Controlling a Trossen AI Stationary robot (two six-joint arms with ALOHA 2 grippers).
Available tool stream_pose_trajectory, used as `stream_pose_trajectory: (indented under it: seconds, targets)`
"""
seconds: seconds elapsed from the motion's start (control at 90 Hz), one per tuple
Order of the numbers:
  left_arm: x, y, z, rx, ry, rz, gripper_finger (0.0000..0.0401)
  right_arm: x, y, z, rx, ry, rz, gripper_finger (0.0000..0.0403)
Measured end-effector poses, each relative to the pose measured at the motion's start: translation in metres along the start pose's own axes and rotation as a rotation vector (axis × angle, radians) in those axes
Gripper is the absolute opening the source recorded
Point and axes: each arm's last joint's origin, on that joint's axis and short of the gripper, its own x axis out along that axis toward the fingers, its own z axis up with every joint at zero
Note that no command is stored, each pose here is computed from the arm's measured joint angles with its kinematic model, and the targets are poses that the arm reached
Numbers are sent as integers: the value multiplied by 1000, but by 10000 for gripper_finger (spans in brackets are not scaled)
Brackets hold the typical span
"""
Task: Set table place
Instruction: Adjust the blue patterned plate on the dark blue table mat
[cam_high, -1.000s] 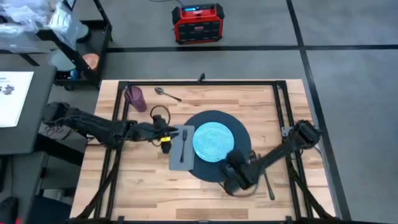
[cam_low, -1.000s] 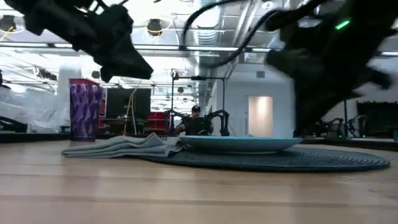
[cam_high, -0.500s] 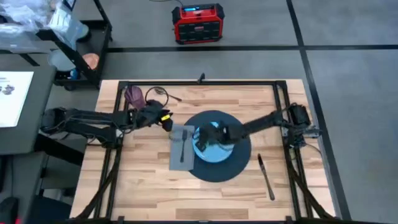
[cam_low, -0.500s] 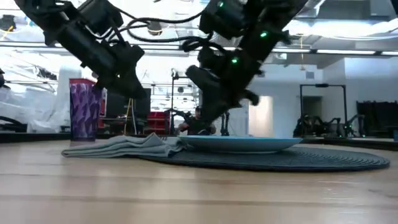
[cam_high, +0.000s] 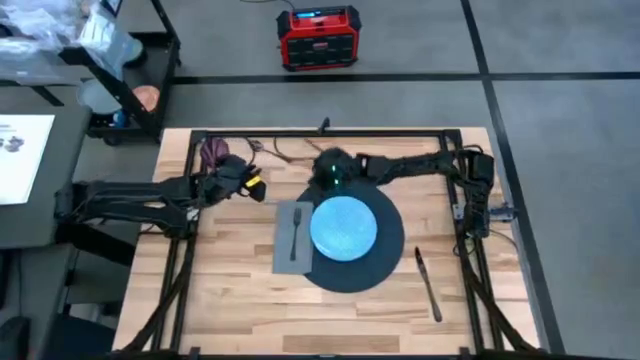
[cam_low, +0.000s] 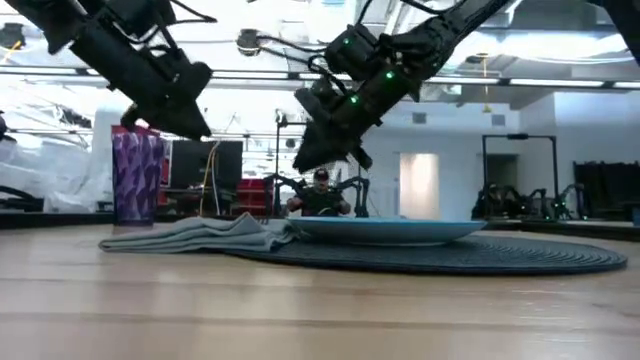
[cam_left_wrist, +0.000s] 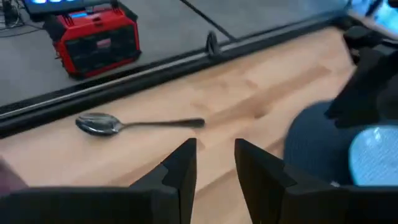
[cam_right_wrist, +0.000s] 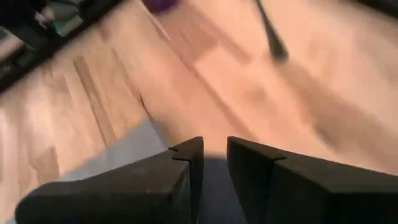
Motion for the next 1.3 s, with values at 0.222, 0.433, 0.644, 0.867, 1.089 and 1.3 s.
stream_pose_trajectory:
  seconds: [0.222,0.433,0.644,0.867,1.089,1.3]
  targets:
    - [-6,7,3,7,-58,100,93,-11,-17,40,-91,-42,-17,61]
    - [-4,10,4,1,-66,136,93,-11,-35,46,-59,-13,-29,61]
    - [10,11,-4,22,31,101,93,-1,-34,25,-19,139,-40,61]
    - [42,1,2,-23,60,2,93,1,-12,5,-51,245,-53,61]
    - [76,2,26,-152,183,-22,93,-4,22,-26,-150,355,-213,61]
    - [103,-6,60,-163,340,-103,93,-10,46,-44,-162,374,-336,61]
